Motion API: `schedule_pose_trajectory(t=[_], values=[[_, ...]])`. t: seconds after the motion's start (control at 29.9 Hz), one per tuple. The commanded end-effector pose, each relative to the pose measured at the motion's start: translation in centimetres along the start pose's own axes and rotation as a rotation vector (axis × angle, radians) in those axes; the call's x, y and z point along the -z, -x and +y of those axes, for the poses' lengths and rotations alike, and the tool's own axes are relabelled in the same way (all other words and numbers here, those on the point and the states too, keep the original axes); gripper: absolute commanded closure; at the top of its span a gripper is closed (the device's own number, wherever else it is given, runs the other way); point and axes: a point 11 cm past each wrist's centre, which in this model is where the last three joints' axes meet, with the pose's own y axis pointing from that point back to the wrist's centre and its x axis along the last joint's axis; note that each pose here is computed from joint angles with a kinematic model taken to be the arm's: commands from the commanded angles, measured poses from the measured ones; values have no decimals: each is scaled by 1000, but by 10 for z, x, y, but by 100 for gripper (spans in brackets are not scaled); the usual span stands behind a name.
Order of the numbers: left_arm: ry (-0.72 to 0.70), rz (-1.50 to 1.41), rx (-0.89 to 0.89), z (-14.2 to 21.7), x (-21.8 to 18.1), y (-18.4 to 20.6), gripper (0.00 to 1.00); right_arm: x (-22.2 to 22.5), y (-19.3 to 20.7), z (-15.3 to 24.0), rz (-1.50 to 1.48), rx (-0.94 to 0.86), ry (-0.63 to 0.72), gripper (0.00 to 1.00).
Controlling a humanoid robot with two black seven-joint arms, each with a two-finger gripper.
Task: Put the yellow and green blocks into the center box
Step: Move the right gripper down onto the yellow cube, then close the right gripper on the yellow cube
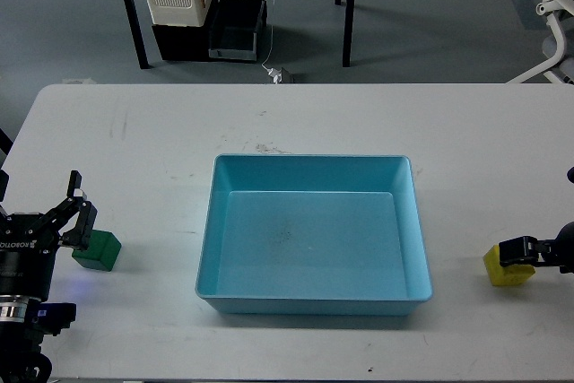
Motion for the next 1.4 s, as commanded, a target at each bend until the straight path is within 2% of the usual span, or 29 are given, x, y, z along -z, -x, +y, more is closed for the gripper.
schedule_pose_trajectory(t=[0.0,0.64,1.14,1.17,1.2,1.24,1.27,1.37], values=[[0,2,1,-1,1,0,0,5,3,-6,-13,9,-22,0],[1,5,2,-1,1,0,0,12,-7,3,-24,-7,-57,0],[7,3,-12,0,-1,-5,0,25,-6,-20,-18,23,-67,1],[7,3,-12,0,-1,-5,0,27,-5,-19,-7,31,-71,4],[7,3,-12,0,-1,-5,0,28,-4,-18,3,43,-75,16],[7,3,-12,0,-1,-5,0,29,-4,-17,7,42,-72,39],[7,3,-12,0,-1,-5,0,28,-5,-17,8,39,-69,53],[7,3,-12,0,-1,-5,0,25,-7,-16,0,30,-67,78]])
